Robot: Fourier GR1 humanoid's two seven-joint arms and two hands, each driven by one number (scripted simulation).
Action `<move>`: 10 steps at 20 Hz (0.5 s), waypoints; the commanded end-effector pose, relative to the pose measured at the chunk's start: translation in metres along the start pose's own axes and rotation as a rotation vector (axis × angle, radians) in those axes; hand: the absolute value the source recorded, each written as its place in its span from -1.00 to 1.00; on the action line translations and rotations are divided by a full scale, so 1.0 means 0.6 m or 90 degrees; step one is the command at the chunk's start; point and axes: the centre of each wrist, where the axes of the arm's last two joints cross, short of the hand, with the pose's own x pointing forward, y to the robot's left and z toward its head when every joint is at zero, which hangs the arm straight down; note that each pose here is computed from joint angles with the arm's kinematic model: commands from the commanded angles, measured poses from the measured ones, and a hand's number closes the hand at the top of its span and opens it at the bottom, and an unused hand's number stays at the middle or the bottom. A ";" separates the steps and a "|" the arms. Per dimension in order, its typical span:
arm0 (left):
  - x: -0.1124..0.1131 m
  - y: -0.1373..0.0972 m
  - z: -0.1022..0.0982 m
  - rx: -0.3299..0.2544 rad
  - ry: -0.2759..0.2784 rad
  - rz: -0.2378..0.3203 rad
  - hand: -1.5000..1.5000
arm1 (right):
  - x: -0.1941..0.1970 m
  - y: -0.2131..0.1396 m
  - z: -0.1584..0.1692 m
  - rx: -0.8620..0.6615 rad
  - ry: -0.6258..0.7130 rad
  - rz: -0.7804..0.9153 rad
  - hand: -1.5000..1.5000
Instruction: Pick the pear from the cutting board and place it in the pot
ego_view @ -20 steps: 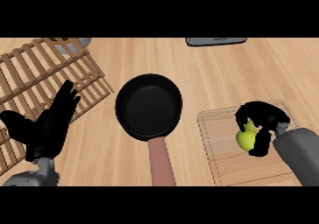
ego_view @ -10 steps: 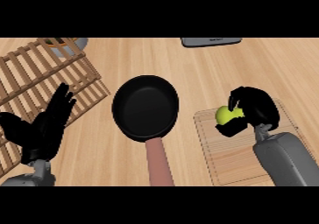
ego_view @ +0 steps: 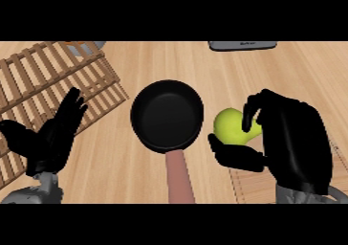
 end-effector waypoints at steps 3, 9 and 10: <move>0.025 -0.033 -0.002 -0.037 -0.019 0.006 0.00 | 0.069 -0.112 0.103 -0.106 -0.046 -0.045 1.00; 0.008 -0.009 -0.030 -0.036 -0.009 0.001 0.00 | 0.140 -0.130 0.076 -0.106 -0.044 -0.074 1.00; 0.021 -0.018 -0.020 -0.052 -0.025 -0.002 0.00 | 0.142 -0.134 0.068 -0.103 -0.030 -0.072 1.00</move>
